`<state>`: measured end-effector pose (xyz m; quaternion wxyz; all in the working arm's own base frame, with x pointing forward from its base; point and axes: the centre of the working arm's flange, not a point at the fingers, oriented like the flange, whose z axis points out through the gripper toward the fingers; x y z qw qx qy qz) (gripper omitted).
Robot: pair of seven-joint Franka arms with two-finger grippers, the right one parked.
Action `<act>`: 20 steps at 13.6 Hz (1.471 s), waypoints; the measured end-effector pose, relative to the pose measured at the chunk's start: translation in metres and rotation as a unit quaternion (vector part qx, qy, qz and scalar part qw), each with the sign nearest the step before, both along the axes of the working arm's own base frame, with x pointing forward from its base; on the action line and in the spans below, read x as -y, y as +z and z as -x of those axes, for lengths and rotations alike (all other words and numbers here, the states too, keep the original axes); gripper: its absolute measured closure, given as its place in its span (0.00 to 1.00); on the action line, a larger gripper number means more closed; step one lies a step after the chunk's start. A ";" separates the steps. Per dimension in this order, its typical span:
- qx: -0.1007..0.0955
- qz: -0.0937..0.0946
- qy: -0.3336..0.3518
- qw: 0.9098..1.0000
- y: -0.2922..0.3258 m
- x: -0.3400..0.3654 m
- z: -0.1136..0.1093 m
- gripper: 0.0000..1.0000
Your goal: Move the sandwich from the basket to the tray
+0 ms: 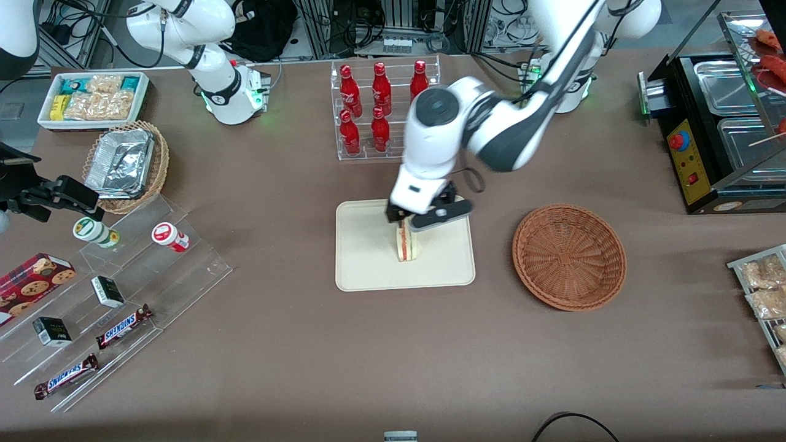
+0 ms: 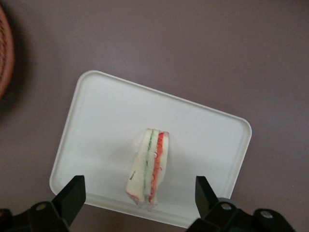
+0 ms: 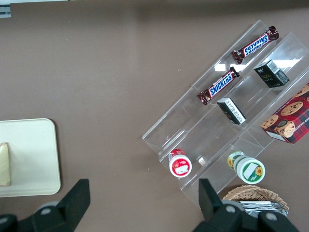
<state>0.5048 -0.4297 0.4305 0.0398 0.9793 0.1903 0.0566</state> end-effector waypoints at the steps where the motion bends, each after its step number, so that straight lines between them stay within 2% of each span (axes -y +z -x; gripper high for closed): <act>1: 0.000 -0.010 0.016 1.000 0.017 -0.023 -0.003 0.00; 5: -0.022 -0.059 0.050 0.997 0.071 -0.115 -0.013 0.00; 7: -0.050 -0.082 0.020 0.995 0.089 -0.166 -0.019 0.00; 10: -0.095 -0.100 -0.035 0.990 0.105 -0.240 -0.025 0.00; 12: -0.117 -0.095 -0.072 0.986 0.119 -0.292 -0.026 0.00; 13: -0.125 -0.083 -0.089 0.985 0.128 -0.317 -0.024 0.00; 15: -0.133 -0.069 -0.115 0.982 0.142 -0.356 -0.018 0.00; 18: -0.148 -0.064 -0.163 0.973 0.144 -0.384 -0.010 0.00; 20: -0.152 -0.060 -0.176 0.971 0.140 -0.391 -0.010 0.00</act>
